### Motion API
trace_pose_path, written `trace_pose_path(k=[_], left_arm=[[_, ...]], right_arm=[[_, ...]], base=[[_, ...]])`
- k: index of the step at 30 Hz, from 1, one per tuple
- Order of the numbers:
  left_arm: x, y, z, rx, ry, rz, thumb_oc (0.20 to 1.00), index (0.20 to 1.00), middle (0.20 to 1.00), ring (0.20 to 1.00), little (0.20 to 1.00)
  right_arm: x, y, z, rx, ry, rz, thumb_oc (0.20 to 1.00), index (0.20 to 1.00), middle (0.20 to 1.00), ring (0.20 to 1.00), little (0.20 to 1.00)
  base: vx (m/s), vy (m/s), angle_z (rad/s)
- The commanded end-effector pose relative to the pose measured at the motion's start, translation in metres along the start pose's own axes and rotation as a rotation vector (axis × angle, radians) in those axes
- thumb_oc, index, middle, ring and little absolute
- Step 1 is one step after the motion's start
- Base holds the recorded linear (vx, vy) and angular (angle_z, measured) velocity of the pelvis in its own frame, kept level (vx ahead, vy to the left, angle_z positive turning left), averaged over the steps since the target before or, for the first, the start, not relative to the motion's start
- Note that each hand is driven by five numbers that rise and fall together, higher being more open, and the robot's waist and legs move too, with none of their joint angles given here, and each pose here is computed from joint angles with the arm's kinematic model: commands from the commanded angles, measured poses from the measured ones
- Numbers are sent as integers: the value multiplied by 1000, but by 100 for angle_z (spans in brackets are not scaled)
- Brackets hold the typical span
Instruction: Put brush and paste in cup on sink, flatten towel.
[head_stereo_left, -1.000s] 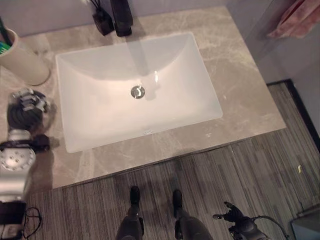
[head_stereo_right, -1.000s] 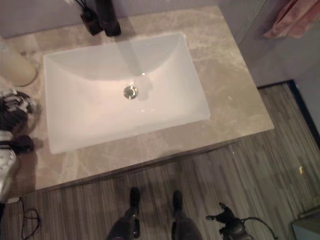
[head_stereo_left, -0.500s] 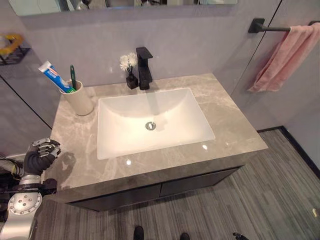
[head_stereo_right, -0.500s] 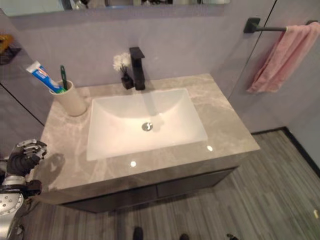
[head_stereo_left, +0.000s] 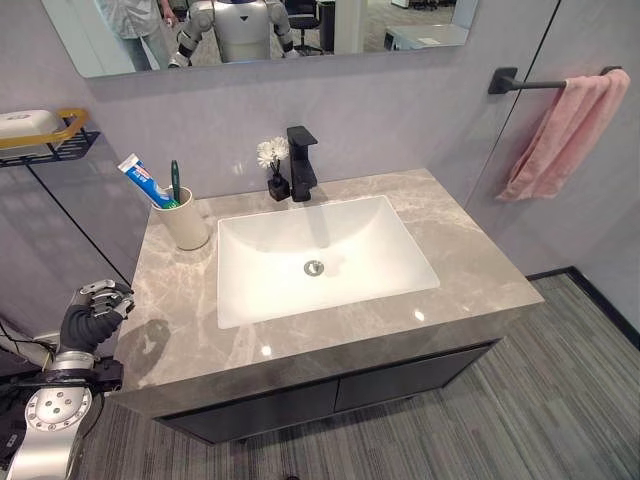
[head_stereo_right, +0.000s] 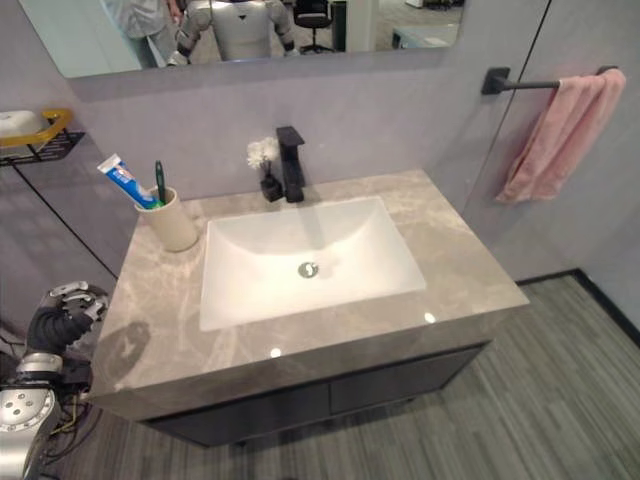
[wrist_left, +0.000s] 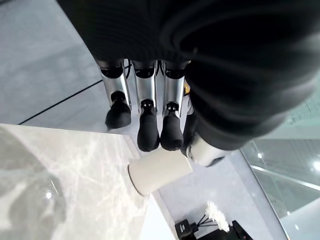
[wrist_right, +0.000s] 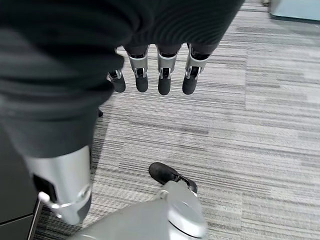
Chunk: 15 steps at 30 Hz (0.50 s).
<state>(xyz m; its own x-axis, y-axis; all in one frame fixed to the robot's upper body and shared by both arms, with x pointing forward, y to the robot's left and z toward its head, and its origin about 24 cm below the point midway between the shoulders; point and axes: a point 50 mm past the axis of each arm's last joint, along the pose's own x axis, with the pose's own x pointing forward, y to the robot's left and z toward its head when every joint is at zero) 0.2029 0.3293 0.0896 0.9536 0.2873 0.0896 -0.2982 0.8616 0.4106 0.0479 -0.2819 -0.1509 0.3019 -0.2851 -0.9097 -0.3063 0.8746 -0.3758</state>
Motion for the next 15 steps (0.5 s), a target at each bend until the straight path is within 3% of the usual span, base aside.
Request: trace_pose_path(k=[1,8,15], left_arm=[[9,17,39,68,-178,44,200,200,200,200,200],[13,16,34,19,-167,74,200,200,200,200,200],[17,10,23,-38,-115,56,200,200,200,200,200]], right_arm=[[1,-4,2,8,-5,-11,1000,1000,1000,1000,1000],[0,-1,-7,12,43,-8,1000,1000,1000,1000,1000],[0,-1,-9,-33,50,1,1000,1000,1000,1000,1000]], base=[[26,51,-26],[127,-24,-19],[179,-136,49]])
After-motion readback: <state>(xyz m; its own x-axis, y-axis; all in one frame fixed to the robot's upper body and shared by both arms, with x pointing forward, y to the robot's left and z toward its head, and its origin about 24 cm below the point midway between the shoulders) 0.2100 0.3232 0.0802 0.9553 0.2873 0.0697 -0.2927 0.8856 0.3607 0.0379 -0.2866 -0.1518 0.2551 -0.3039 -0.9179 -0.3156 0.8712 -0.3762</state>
